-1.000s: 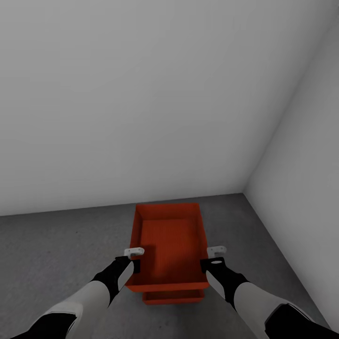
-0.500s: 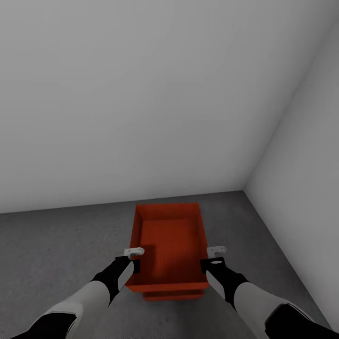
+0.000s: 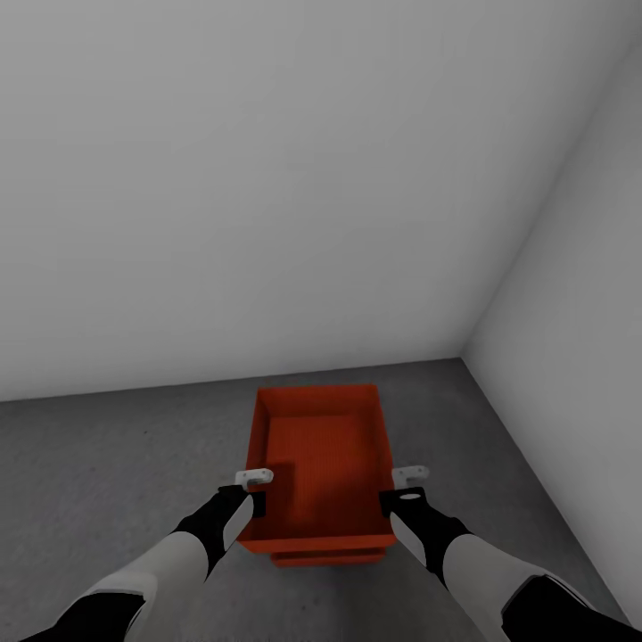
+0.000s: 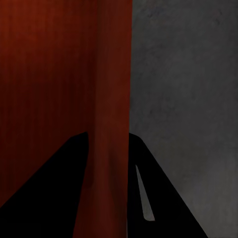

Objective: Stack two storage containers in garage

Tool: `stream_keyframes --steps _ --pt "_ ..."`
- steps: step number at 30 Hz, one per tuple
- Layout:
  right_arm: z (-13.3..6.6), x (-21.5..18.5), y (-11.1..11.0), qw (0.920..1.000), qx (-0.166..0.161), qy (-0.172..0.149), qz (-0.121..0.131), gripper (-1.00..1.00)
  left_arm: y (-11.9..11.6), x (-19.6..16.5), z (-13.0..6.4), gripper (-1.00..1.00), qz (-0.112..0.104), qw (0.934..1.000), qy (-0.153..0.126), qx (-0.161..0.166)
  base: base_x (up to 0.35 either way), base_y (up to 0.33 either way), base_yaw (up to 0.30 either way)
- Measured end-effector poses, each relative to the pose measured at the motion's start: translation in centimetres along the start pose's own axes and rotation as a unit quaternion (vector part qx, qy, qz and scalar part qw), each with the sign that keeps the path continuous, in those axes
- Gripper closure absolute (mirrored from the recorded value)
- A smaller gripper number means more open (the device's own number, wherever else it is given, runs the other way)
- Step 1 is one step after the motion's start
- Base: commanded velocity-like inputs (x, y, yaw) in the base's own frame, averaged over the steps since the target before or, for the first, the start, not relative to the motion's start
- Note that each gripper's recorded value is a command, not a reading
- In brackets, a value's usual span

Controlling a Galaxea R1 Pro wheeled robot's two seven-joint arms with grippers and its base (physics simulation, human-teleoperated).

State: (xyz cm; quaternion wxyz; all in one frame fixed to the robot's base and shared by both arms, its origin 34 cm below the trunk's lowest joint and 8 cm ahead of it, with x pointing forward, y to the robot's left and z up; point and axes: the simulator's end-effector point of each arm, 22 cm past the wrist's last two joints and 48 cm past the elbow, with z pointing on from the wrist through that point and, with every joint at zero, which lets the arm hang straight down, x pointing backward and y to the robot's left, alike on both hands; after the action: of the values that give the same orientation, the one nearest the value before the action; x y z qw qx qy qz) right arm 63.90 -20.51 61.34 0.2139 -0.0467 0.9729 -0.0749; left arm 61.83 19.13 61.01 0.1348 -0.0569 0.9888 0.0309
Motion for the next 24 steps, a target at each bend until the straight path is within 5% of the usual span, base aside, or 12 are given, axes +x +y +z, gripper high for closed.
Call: stream_keyframes --steps 24 --pt "1.1 1.9 0.4 0.9998 -0.002 0.018 -0.002 1.00 0.1 1.7 1.4 1.00 0.001 0.9998 0.019 -0.002 0.000 0.000 0.000"
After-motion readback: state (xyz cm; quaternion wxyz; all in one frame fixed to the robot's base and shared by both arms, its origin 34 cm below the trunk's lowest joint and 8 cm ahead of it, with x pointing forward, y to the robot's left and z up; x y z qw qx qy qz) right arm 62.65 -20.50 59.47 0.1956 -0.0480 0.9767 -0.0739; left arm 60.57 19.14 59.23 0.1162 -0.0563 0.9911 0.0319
